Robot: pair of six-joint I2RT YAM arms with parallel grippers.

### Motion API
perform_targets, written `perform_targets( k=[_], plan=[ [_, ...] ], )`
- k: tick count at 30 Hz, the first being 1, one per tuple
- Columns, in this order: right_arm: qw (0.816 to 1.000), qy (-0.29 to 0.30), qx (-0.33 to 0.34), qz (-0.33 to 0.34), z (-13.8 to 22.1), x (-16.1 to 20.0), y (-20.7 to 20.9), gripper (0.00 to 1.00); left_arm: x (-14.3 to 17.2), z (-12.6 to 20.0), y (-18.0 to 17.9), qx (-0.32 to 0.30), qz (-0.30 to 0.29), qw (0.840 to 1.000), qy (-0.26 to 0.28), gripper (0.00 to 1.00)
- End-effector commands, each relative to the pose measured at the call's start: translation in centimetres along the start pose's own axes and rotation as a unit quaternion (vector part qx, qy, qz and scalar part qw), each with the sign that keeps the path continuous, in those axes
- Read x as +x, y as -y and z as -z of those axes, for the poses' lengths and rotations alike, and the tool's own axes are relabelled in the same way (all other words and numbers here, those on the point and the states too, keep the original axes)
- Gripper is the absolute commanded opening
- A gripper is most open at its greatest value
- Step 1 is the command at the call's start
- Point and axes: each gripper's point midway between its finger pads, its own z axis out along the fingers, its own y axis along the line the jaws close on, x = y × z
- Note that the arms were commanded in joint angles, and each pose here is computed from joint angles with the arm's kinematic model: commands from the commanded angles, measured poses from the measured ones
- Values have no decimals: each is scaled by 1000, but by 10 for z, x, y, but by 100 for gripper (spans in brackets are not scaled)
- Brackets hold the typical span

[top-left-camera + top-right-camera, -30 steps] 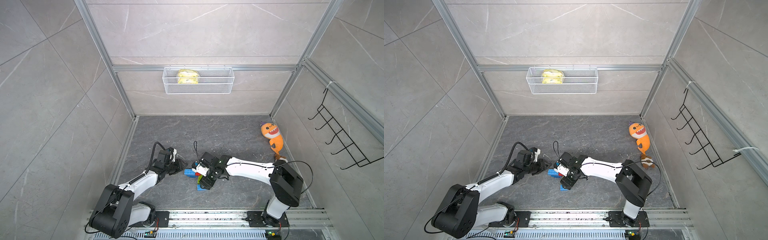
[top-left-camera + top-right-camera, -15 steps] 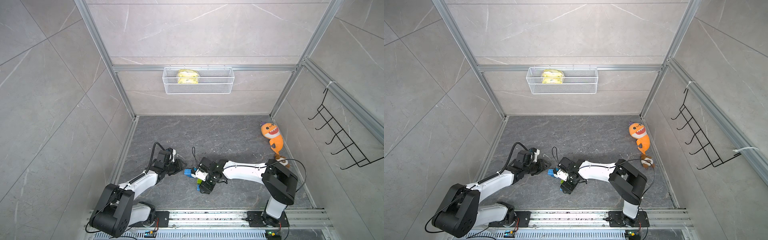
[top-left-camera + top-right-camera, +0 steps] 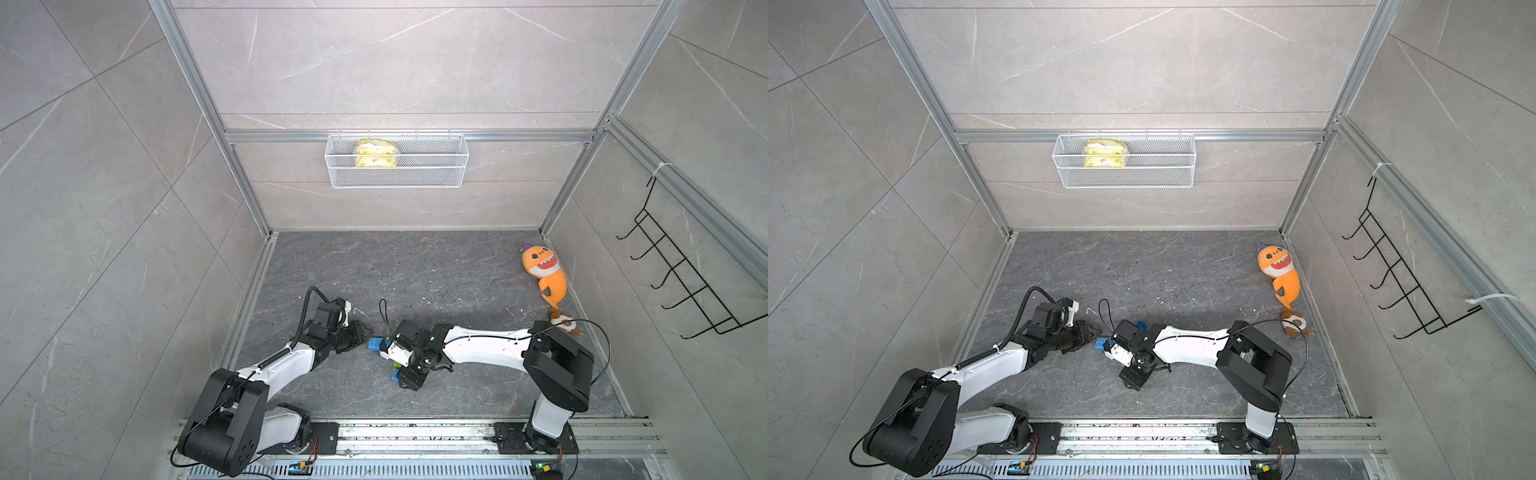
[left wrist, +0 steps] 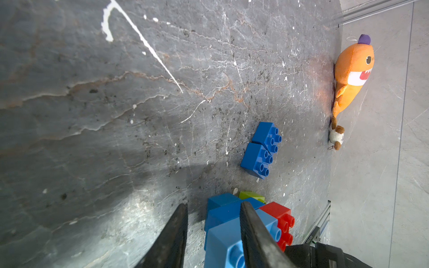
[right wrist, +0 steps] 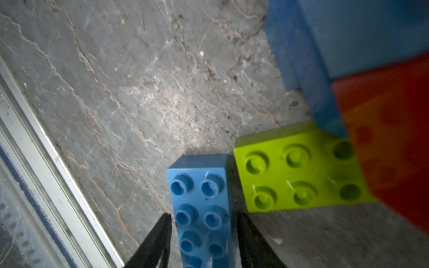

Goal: Assemble a heart with lego
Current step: Pick up the lego brick from the center of the board, then adjust the lego brick at the center of the board.

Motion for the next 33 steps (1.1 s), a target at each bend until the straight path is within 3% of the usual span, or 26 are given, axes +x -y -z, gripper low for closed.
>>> perform_targets(
  k=[1, 4, 8, 14, 21, 28, 33],
  plan=[
    [1000, 13, 16, -9, -1, -10, 3, 47, -5, 4, 4, 8, -5, 1000, 15, 41],
    [1000, 12, 20, -10, 0, -9, 4, 37, -5, 5, 3, 7, -5, 1000, 15, 41],
    [1000, 15, 20, -6, 5, -5, 3, 32, -5, 7, 2, 3, -5, 1000, 17, 41],
    [999, 34, -15, 28, 35, -5, -16, 31, 0, 8, -3, -2, 1, 1000, 16, 41],
    [994, 67, -16, 88, 93, -30, -25, 32, 4, 9, -7, -2, 1, 1000, 15, 42],
    [988, 27, 44, 146, 109, -58, 4, 33, 5, 13, -7, 2, 7, 1000, 21, 42],
    [987, 28, 69, 142, 114, -76, 34, 33, 0, 20, -2, 6, 7, 1000, 30, 44]
  ],
)
